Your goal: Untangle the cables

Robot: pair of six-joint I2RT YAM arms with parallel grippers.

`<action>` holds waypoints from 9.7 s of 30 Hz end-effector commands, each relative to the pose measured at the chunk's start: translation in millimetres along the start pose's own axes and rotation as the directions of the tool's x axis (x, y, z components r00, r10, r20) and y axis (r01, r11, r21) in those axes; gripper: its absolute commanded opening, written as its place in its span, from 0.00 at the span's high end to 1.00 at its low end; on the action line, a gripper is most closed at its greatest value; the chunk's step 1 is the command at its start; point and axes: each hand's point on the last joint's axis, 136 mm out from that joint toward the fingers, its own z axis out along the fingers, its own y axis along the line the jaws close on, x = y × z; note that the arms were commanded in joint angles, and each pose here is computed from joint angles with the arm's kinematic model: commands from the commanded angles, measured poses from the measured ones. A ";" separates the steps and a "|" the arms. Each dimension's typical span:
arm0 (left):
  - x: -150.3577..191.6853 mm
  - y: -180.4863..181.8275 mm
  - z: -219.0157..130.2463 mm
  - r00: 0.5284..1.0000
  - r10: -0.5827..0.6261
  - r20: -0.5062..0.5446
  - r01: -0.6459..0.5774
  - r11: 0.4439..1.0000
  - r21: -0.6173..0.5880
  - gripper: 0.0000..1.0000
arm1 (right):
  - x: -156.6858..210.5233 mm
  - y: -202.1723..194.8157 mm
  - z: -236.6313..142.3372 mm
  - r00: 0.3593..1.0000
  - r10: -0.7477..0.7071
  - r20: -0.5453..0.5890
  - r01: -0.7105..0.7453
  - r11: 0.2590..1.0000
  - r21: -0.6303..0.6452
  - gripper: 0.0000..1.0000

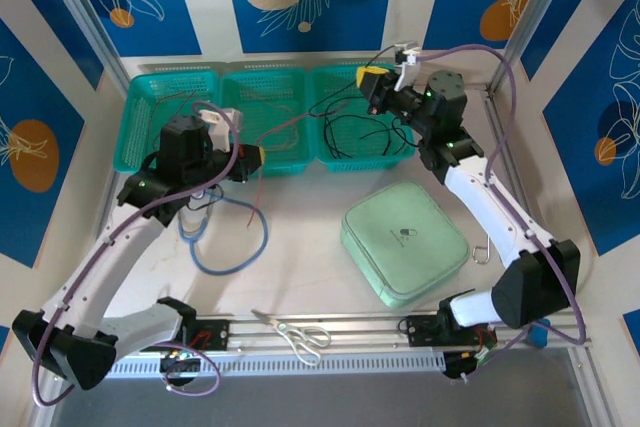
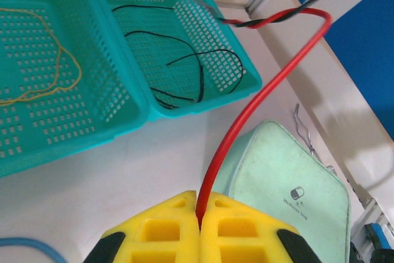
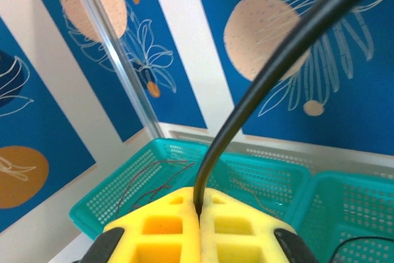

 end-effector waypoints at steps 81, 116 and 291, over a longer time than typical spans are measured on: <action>-195.8 46.3 -144.2 0.838 -0.083 0.539 0.113 0.993 -0.023 1.00 | 66.2 -129.6 79.6 0.920 0.078 -0.384 0.041 0.956 0.292 1.00; -171.8 91.8 -130.9 0.875 -0.069 0.478 0.190 0.959 -0.210 1.00 | 188.7 -169.2 74.9 0.566 0.377 -0.733 -0.011 0.893 0.450 0.33; 77.4 291.2 48.2 0.897 0.388 0.213 -0.144 0.710 -0.690 0.01 | 259.8 -213.6 -126.9 0.958 -0.025 -0.286 0.175 0.840 0.514 0.01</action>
